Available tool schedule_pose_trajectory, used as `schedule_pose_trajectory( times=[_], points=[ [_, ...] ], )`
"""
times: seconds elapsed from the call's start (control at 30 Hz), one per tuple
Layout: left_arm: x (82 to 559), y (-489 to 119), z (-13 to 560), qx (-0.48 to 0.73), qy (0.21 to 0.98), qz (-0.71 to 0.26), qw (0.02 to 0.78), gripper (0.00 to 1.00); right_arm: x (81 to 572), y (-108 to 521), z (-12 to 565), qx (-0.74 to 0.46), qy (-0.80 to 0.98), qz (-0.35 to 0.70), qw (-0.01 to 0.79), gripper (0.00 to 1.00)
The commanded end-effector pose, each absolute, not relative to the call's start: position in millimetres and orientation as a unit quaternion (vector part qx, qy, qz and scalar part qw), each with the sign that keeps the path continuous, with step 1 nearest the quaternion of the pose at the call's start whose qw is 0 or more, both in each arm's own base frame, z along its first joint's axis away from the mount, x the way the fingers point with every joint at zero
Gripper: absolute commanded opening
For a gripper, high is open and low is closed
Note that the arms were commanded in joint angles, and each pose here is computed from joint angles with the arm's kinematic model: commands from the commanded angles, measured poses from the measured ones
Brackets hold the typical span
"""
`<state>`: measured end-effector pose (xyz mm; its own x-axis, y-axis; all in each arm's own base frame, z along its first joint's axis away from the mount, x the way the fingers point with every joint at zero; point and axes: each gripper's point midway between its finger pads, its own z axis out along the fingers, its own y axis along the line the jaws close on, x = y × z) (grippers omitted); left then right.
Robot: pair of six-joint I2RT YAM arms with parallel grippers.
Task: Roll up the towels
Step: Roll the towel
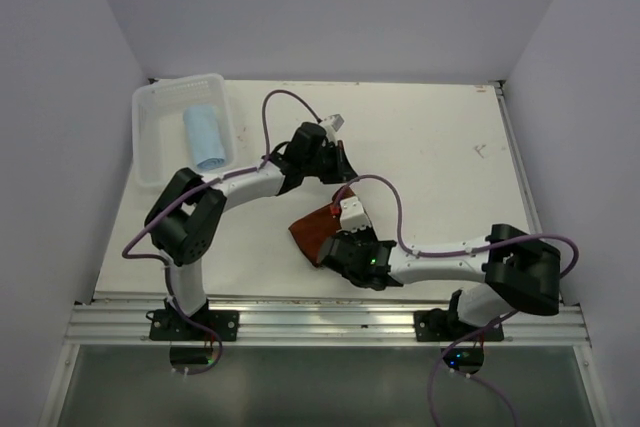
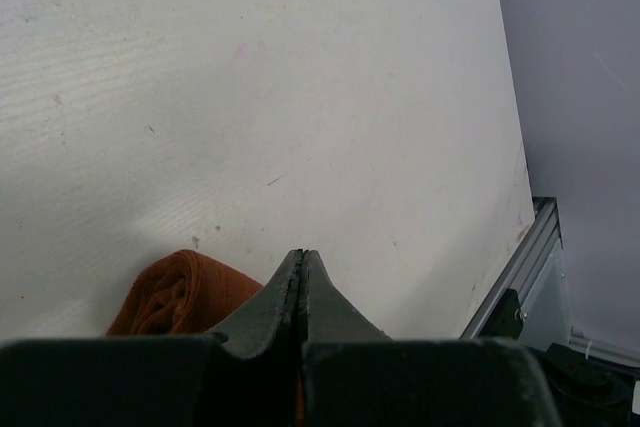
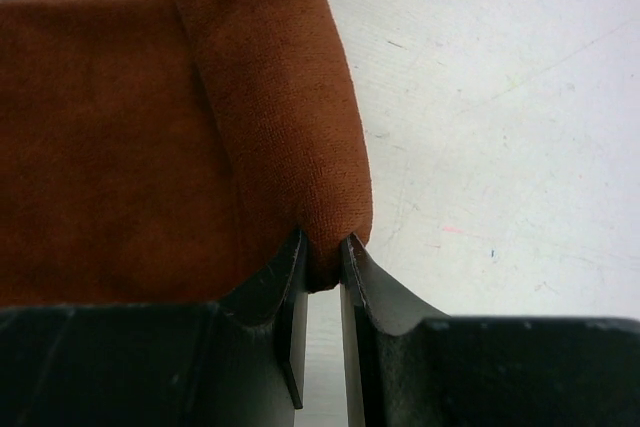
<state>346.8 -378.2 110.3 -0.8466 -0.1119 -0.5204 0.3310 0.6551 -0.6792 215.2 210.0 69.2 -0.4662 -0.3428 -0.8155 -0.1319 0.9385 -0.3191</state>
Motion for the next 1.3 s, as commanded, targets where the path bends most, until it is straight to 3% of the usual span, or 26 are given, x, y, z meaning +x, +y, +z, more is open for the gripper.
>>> schedule_pose_trajectory(
  times=[0.0,1.27],
  points=[
    [344.8,-380.2,140.9,0.069,0.848,-0.434,0.296,0.00,216.7,221.7,86.2,-0.140,0.823,-0.129,0.535,0.00],
    [296.2,-359.0,82.7,0.064,0.873,-0.410,0.255,0.00,205.1,262.8,71.0,-0.261,0.810,-0.202,0.484,0.00]
  ],
)
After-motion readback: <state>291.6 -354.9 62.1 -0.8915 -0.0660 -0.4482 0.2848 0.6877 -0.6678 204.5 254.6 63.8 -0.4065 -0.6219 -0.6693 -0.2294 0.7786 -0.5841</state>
